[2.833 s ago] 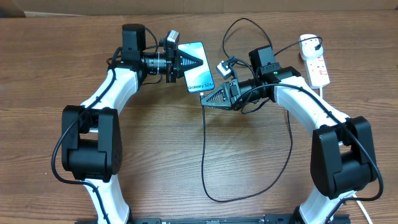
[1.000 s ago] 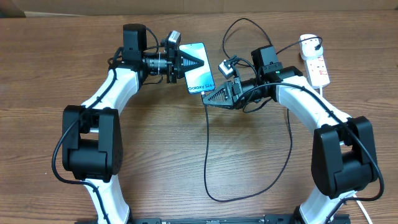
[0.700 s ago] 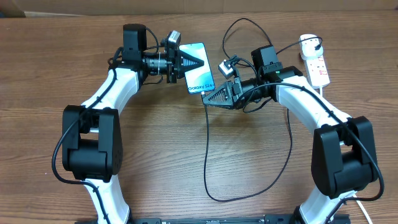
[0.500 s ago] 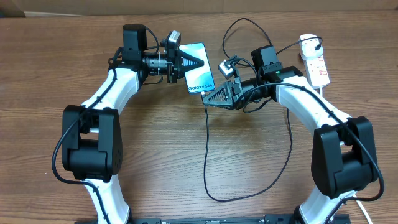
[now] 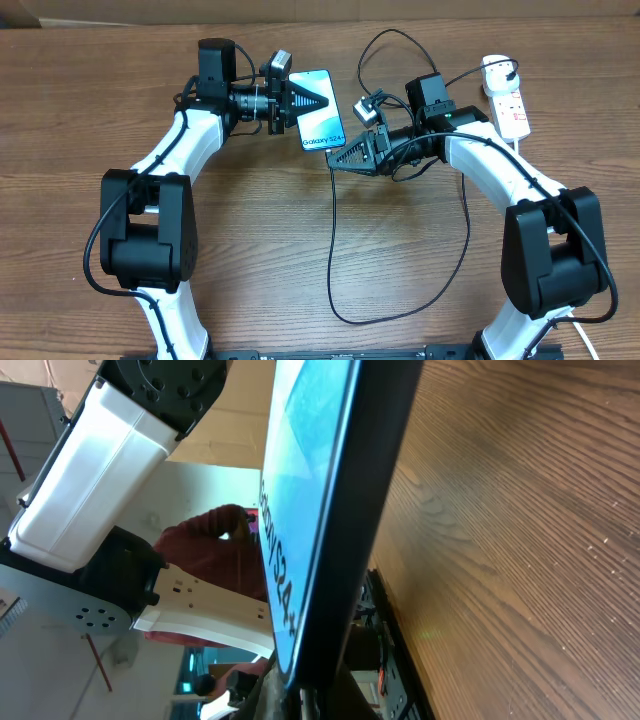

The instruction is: Plug charger to phone and switch on socket

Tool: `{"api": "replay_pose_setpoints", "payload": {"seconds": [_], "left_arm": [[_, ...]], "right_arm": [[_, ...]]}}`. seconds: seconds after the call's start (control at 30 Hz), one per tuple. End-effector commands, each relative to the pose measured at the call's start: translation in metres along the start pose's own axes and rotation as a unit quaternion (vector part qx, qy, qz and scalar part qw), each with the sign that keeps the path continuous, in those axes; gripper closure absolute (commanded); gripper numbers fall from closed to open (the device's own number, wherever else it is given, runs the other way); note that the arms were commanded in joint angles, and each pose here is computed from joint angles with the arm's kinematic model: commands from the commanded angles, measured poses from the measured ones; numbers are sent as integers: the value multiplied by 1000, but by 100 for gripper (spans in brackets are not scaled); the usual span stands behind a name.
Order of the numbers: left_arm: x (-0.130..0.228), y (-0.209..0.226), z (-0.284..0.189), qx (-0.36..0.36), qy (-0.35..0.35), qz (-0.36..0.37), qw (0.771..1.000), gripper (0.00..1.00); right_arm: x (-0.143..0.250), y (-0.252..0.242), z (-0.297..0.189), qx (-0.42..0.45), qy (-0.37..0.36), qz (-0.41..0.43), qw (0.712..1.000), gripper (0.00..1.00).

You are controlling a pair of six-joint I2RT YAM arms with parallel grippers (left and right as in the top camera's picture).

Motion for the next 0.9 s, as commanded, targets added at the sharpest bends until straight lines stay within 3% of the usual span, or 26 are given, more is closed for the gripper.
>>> {"api": "replay_pose_setpoints", "payload": {"seconds": [0.0,0.87], "left_arm": [[6,-11,2,10,23,10,1000,96],[1,-8,2,1,2,12,1000,96]], "right_arm": [[-6,16,-5,-13,-7,-25,1000,96],[-2,22,3,-31,6,-23,999,96]]}}
Point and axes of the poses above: each gripper's point midway between its finger pads, its own z axis out along the fingers, its own y axis along the line the jaws close on, x = y × z, the point moved 5 cm from there along -z, back along the fingers, and after that the axes turned 9 degrees about -z, right-handed, at the moved point
